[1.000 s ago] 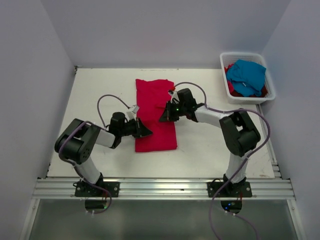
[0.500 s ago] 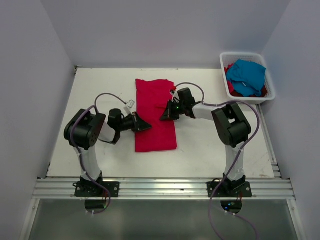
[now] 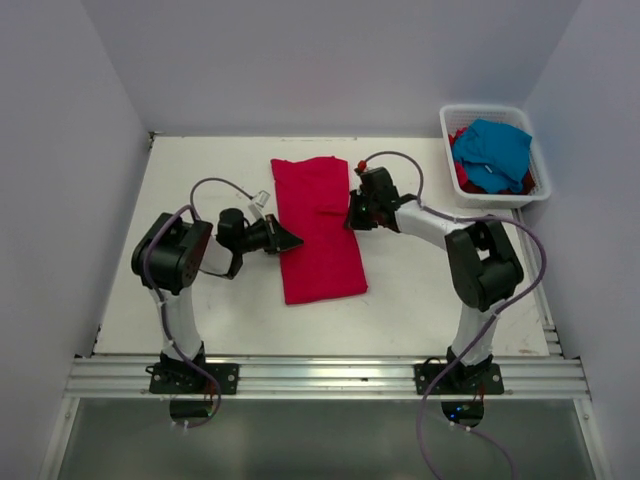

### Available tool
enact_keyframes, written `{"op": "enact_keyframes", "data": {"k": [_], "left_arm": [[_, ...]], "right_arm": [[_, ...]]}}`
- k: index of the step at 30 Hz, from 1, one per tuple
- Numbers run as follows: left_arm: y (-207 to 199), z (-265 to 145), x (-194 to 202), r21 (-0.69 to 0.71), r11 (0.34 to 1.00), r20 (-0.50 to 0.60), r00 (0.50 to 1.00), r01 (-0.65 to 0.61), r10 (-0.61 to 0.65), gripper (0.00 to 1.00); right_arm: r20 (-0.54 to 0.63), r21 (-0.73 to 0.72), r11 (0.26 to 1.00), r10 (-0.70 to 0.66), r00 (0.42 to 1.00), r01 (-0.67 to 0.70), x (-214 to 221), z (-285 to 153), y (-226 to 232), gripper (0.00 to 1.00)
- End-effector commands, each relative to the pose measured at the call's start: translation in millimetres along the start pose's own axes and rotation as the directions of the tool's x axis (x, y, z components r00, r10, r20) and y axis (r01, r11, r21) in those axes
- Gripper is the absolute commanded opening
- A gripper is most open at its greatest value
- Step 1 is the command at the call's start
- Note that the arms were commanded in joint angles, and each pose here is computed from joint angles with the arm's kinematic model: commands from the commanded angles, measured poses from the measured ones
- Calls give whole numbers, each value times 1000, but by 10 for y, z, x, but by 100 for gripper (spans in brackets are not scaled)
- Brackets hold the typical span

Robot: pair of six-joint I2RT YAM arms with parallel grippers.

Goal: Fold and stack the t-shirts
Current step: Fold the folded rectangular tshirt in 1/3 of the way, then grab one side of the 2/3 rectangular tshirt with both arms

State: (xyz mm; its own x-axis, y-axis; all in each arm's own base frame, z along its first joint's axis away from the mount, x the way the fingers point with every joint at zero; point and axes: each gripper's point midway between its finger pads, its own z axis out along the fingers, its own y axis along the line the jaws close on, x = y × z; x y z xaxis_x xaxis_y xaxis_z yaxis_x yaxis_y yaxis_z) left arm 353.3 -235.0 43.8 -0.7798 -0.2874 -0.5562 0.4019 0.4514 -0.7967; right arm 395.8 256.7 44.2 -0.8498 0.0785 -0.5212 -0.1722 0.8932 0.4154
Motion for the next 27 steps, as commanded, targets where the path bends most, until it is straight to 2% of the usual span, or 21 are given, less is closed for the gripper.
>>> {"op": "enact_keyframes", "data": {"k": [1, 6, 7, 9, 10, 11, 12, 13, 14, 16, 17, 18, 19, 20, 24, 26, 27], "left_arm": [[74, 19, -81, -5, 999, 12, 999, -52, 52, 0], [-111, -92, -244, -33, 994, 41, 993, -107, 108, 0], [-28, -137, -191, -100, 990, 19, 995, -99, 101, 1], [-165, -247, -273, -161, 976, 29, 988, -147, 153, 3], [-8, -346, -165, -275, 951, -1, 989, -142, 147, 15], [-199, -383, -192, -283, 941, 5, 981, -187, 196, 21], [-246, -461, -79, -346, 916, -21, 978, -203, 208, 33], [-126, -521, 5, -401, 899, -41, 983, -178, 177, 40], [-322, -526, 71, -381, 902, -48, 979, -203, 200, 47], [-358, -627, 348, -406, 902, -86, 988, -149, 125, 59], [-509, -638, 422, -376, 914, -89, 988, -153, 129, 61], [-495, -696, 590, -382, 916, -103, 991, -119, 85, 64], [-576, -722, 658, -366, 923, -105, 991, -119, 86, 68], [-564, -756, 724, -374, 921, -112, 991, -110, 73, 69], [-426, -960, 969, -443, 894, -126, 992, -74, 20, 74], [-393, -1027, 976, -469, 880, -109, 994, -71, 22, 77], [-306, -1091, 1014, -510, 858, -107, 994, -65, 11, 82]], "right_arm": [[163, 115, 991, -93, 982, 75, -449, -502, -72, 0], [219, 82, 992, -116, 969, 100, -592, -873, 96, 0], [218, 89, 992, -110, 970, 92, -576, -907, 82, 0], [191, 102, 992, -98, 977, 80, -436, -970, 20, 0], [180, 106, 992, -88, 980, 70, -359, -976, -15, 0], [177, 106, 992, -84, 981, 66, -297, -975, -37, 0], [161, 104, 993, -79, 984, 63, -141, -987, -94, 0], [146, 110, 992, -73, 987, 57, -47, -988, -141, 0], [139, 102, 993, -68, 988, 54, 22, -1003, -150, 0], [106, 101, 994, -61, 992, 51, 272, -1041, -218, 2], [98, 87, 995, -61, 993, 53, 345, -1056, -212, 9], [62, 81, 996, -53, 997, 48, 532, -1042, -262, 29], [69, 49, 998, -50, 996, 47, 563, -1099, -214, 36], [59, 36, 998, -48, 997, 46, 628, -1105, -210, 51], [25, -21, 999, -32, 999, 33, 876, -1159, -194, 67], [19, -33, 999, -32, 999, 33, 925, -1162, -192, 70], [12, -33, 999, -29, 1000, 29, 946, -1156, -204, 70]]}}
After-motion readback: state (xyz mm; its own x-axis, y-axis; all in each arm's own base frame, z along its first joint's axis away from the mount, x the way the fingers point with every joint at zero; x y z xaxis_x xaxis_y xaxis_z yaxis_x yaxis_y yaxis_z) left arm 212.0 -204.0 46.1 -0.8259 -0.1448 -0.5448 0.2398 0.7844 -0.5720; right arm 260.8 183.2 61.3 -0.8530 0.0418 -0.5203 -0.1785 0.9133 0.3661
